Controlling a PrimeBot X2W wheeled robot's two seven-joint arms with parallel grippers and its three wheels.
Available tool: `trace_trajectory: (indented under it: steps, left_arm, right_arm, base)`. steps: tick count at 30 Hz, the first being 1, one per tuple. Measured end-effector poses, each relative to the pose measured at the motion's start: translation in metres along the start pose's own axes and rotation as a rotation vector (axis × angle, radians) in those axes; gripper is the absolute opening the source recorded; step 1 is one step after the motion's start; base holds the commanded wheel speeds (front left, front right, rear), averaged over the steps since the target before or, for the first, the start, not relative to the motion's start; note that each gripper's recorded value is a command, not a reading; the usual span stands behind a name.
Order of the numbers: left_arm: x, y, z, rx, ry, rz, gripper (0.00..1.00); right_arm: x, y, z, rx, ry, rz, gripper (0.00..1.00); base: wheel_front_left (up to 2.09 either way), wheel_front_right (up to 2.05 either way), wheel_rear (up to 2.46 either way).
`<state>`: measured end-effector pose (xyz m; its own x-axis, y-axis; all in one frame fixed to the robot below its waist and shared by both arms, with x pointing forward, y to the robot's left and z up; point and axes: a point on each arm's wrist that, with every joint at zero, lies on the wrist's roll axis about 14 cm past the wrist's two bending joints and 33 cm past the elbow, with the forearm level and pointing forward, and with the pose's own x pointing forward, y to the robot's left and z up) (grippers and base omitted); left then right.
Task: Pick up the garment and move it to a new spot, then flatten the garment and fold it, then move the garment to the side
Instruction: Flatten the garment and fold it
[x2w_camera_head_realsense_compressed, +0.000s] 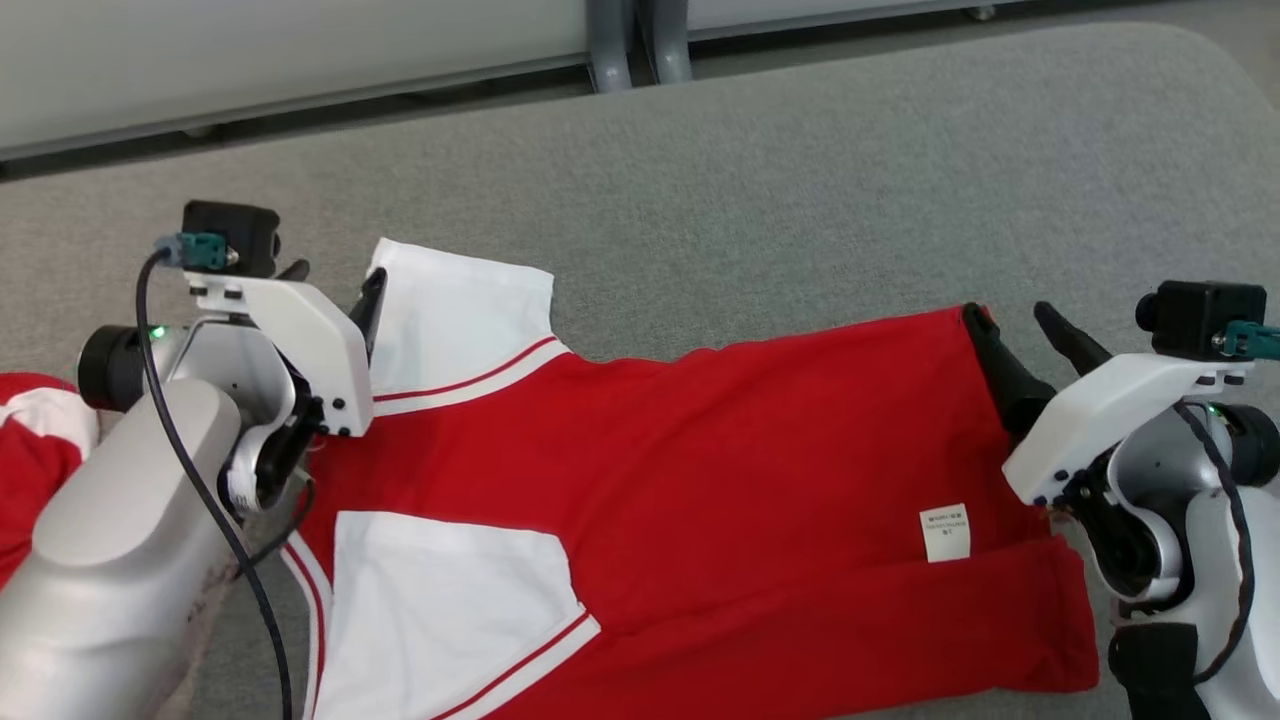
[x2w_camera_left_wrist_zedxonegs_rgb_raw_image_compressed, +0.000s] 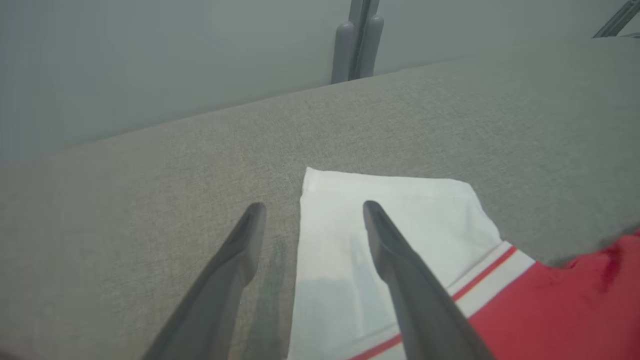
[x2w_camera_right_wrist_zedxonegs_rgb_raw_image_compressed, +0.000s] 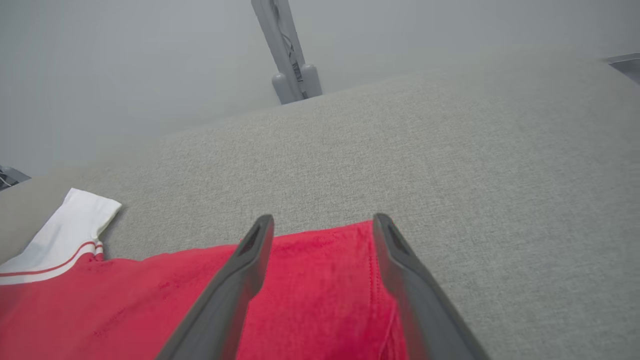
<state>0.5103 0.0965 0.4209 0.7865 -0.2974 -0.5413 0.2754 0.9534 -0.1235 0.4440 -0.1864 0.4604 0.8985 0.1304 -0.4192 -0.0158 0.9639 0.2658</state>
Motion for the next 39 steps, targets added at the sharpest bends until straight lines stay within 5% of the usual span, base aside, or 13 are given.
trace_trajectory:
  steps: [9,22,24,29,39]
  left_arm:
    - [0.061,-0.007,-0.028,0.019,0.143,-0.035,1.00]
    - [0.078,0.011,-0.029,0.038,0.203,0.015,1.00]
    - [0.080,0.008,-0.031,0.036,0.217,0.008,0.78]
    - [0.085,0.003,-0.036,0.039,0.268,-0.012,0.02]
    - [0.083,0.002,-0.034,0.008,0.274,-0.025,0.00]
  right_arm:
    - [0.020,-0.029,-0.015,0.031,0.004,-0.063,1.00]
    - [0.022,-0.034,-0.018,0.030,0.005,-0.075,1.00]
    - [0.022,-0.036,-0.019,0.031,0.006,-0.079,1.00]
    - [0.021,-0.041,-0.018,0.034,0.002,-0.093,1.00]
    - [0.019,-0.066,-0.018,-0.043,0.093,-0.184,1.00]
  base:
    - [0.00,0.00,0.00]
    - [0.00,0.00,0.00]
    - [0.00,0.00,0.00]
    - [0.00,0.00,0.00]
    - [0.00,0.00,0.00]
